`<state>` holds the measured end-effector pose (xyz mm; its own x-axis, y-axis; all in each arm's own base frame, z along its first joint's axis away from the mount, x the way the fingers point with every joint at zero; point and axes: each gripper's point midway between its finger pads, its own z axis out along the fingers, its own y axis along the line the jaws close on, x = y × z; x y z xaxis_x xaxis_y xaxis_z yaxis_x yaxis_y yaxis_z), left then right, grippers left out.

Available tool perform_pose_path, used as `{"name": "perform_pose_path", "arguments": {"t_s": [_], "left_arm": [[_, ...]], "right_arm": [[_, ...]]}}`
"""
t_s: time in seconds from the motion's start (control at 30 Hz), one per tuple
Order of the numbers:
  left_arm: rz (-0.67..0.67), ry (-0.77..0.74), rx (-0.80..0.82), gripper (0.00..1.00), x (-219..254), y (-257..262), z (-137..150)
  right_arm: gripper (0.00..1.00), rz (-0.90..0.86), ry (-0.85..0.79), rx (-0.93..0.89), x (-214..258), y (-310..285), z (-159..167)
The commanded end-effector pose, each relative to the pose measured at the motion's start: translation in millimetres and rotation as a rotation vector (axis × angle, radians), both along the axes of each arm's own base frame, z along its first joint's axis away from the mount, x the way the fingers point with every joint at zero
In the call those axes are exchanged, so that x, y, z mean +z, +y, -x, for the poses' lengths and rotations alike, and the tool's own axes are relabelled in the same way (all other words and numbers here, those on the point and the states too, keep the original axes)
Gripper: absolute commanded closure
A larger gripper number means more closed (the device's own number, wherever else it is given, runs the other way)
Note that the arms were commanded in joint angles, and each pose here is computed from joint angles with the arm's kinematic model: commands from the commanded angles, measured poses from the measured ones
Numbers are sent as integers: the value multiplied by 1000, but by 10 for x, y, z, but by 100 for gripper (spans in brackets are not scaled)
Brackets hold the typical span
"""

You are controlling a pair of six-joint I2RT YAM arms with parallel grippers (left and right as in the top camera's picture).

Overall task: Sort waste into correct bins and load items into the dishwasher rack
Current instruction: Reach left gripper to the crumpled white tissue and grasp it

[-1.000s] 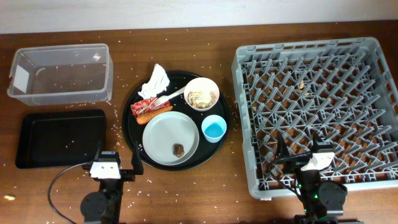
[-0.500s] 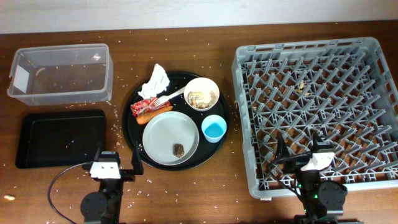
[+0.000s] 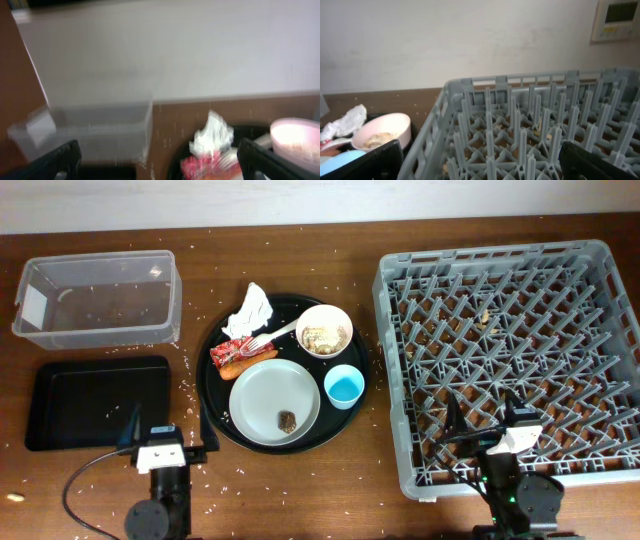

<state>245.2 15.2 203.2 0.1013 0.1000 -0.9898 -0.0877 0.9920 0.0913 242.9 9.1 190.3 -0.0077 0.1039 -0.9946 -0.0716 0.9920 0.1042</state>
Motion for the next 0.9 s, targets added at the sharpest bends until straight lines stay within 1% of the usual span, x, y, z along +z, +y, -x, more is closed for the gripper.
{"name": "perform_pose_path", "arguments": {"t_s": [0.0, 0.1, 0.13, 0.2, 0.27, 0.3, 0.37, 0.43, 0.47, 0.53, 0.6, 0.67, 0.73, 0.8, 0.83, 0.87], "left_arm": [[-26, -96, -44, 1, 353, -85, 42], [-35, -89, -50, 1, 666, -97, -3], [-35, -79, -51, 1, 825, -96, -58], [-77, -50, -100, 1, 1121, -186, -236], [-83, -19, -164, 1, 1317, -291, -411], [-81, 32, -210, 1, 1466, -361, -626], [-67, 150, -279, 1, 1608, -463, -1013], [-44, 282, -344, 1, 1622, -566, -1376], [-30, 378, -362, 1, 1590, -627, -1645], [-26, 525, -406, 1, 1452, -805, -2046], [-48, 643, -454, 1, 1226, -1016, -2305], [-57, 742, -496, 1, 903, -1230, -2520], [-50, 817, -512, 1, 537, -1334, -2625], [-39, 910, -514, 1, 199, -1378, -2622], [-40, 961, -498, 1, -9, -1353, -2643], [-58, 990, -446, 1, -155, -1269, -2692]], "right_arm": [[1, 37, -112, -2, 735, 2, 145], [1, 53, -88, -3, 1112, 2, 153], [2, 52, -59, -2, 1234, 0, 119], [1, 48, 8, 0, 1413, -5, 15], [1, 45, 67, 1, 1499, -9, -76], [1, 41, 137, 7, 1568, -7, -162], [2, 33, 271, 10, 1619, -15, -298], [2, 27, 380, 12, 1619, -22, -410], [1, 23, 455, 14, 1597, -26, -494], [1, 16, 565, 17, 1523, -33, -626], [1, 12, 626, 18, 1408, -39, -766], [1, 0, 690, 32, 1211, -22, -902], [1, -35, 739, 111, 1060, 111, -990], [1, -65, 778, 172, 939, 215, -1052], [1, -74, 803, 185, 859, 236, -1091], [1, -81, 818, 195, 811, 253, -1110]]}}
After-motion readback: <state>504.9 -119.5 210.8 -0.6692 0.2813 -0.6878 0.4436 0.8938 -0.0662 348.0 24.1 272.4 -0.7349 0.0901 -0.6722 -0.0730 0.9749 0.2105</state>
